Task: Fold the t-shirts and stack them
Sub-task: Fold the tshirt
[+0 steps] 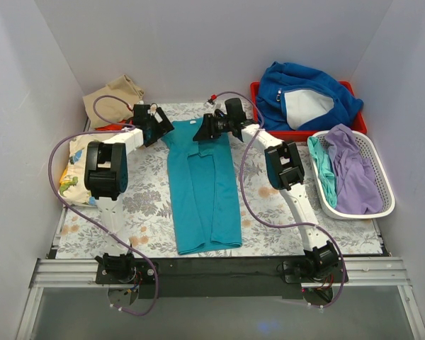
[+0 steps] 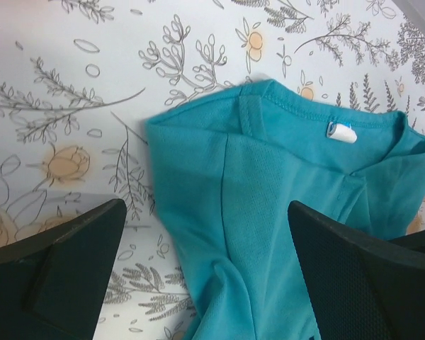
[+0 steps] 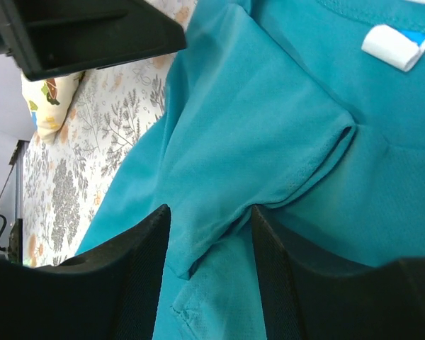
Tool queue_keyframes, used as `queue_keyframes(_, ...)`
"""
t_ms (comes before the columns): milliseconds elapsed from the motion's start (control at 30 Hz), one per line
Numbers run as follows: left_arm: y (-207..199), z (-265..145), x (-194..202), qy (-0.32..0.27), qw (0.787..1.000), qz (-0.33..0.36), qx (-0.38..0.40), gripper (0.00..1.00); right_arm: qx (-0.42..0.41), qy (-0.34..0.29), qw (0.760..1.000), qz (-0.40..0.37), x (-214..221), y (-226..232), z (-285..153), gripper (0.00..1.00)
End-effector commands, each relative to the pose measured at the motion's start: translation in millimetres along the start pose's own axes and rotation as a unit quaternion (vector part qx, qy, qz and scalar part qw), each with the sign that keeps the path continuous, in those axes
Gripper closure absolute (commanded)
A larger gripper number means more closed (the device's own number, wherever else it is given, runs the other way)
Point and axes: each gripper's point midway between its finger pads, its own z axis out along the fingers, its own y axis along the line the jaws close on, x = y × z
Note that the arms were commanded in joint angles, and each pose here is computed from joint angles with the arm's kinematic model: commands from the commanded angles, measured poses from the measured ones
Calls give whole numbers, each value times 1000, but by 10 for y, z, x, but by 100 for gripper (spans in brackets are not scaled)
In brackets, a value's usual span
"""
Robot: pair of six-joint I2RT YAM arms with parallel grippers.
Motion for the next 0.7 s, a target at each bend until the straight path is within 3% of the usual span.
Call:
queue_keyframes(0,-47,72,-124,-2,1000,5,17,2,-29,-28,998,-39,-246,219,11,44)
queue_keyframes(233,-153,229,-52,26,998,7,50,2,-23,-32,999,-27,-215,125,73,48)
queue_keyframes(267,-159,249,-31,30,998,6,54,2,-23,-32,999,-26,-207,115,79,55)
queue_keyframes(433,-193,289,74,52,996,5,72,2,-14,-38,999,-27,-233,91,77,67)
queue_keyframes(467,-199,297,93,54,996,5,74,2,-11,-40,999,-29,-244,91,72,75)
queue_keyframes(533,-186,312,129,59,995,6,75,2,-5,-42,999,-32,-247,84,60,80)
queue_keyframes(667,-188,339,159,65,995,8,79,2,-6,-48,998,-48,-304,135,32,99)
